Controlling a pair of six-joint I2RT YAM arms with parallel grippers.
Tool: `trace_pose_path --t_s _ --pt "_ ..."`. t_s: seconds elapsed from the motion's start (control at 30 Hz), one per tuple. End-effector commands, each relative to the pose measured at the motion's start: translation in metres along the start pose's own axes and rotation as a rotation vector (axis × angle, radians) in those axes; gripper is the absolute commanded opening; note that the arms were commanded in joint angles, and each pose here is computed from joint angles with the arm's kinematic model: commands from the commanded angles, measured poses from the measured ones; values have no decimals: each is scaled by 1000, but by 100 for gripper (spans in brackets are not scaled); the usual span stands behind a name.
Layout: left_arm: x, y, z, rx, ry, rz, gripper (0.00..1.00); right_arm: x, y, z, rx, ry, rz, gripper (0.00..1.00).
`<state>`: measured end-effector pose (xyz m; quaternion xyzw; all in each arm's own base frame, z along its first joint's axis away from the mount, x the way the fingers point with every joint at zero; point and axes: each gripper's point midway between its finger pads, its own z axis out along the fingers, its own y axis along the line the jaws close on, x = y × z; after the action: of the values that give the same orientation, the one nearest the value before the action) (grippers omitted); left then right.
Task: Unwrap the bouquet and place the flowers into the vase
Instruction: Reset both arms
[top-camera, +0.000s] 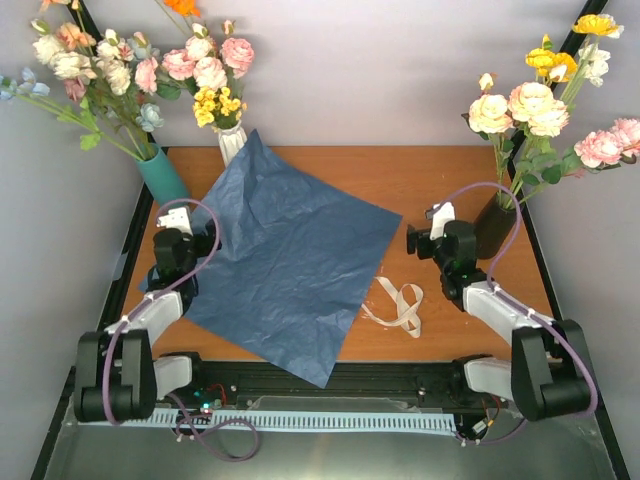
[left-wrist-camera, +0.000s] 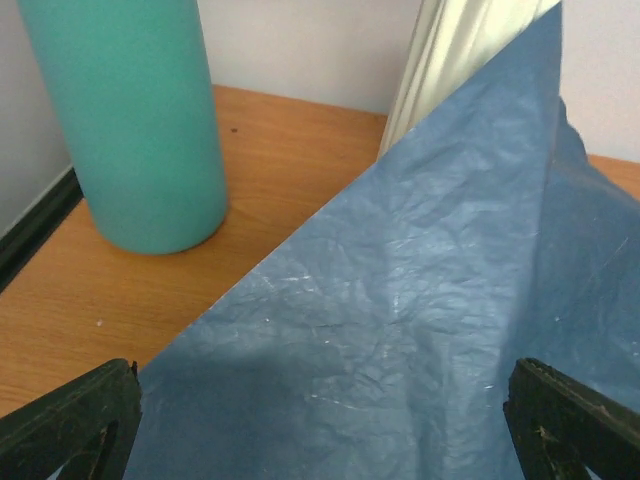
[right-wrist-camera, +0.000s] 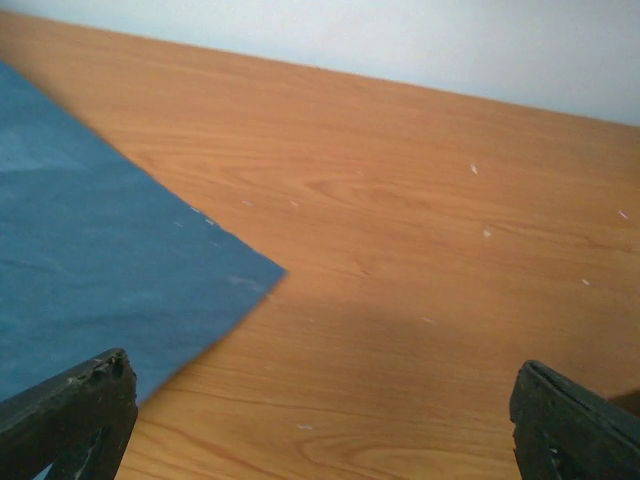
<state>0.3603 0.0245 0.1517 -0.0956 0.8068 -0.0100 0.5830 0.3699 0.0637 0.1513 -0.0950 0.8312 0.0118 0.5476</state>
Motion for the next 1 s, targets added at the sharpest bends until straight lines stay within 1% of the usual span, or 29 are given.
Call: trace_pose_path --t_s 0.0,0.13,0.23,0.3,0.37,0.4,0.43,0.5,0.53,0.57,0.6,0.63,0.7,0.77,0.83,0.9,0.97 --pt "-37 -4 18 118 -116 41 99 -13 -27 7 75 -160 -49 100" --pt "-31 6 24 76 -179 85 99 9 -39 12 89 -186 -22 100" --pt "-22 12 26 59 -211 103 100 10 -46 14 99 -197 -23 100" --pt "-21 19 34 17 -188 98 99 10 -56 11 122 -242 38 100" --pt "-25 20 35 7 -216 140 100 18 -62 13 127 -261 67 100" --pt "-29 20 30 3 -259 155 100 23 -62 15 125 -271 74 100" --pt "-24 25 28 -12 -267 141 99 21 -63 15 125 -293 73 100" --pt "-24 29 17 -20 -328 128 99 24 -58 19 98 -248 58 100" --pt "-16 31 15 -21 -311 119 99 22 -56 19 87 -268 50 100" --pt "-22 29 9 -14 -376 133 99 22 -58 19 99 -263 54 100" --pt "-18 28 7 -9 -372 144 99 24 -60 21 109 -239 64 100" --pt "-13 28 12 -3 -326 138 99 24 -63 22 120 -240 71 100" --pt "-20 27 11 -2 -360 141 100 26 -63 22 122 -233 73 100" --pt "-16 28 14 -1 -327 134 99 23 -63 22 125 -247 74 100" --pt "-17 28 12 -4 -346 138 100 24 -64 22 125 -241 74 100" --pt "-16 28 14 -3 -328 134 100 24 -64 22 125 -243 74 100" --pt "-17 28 13 -3 -338 136 99 24 -63 22 125 -240 74 100"
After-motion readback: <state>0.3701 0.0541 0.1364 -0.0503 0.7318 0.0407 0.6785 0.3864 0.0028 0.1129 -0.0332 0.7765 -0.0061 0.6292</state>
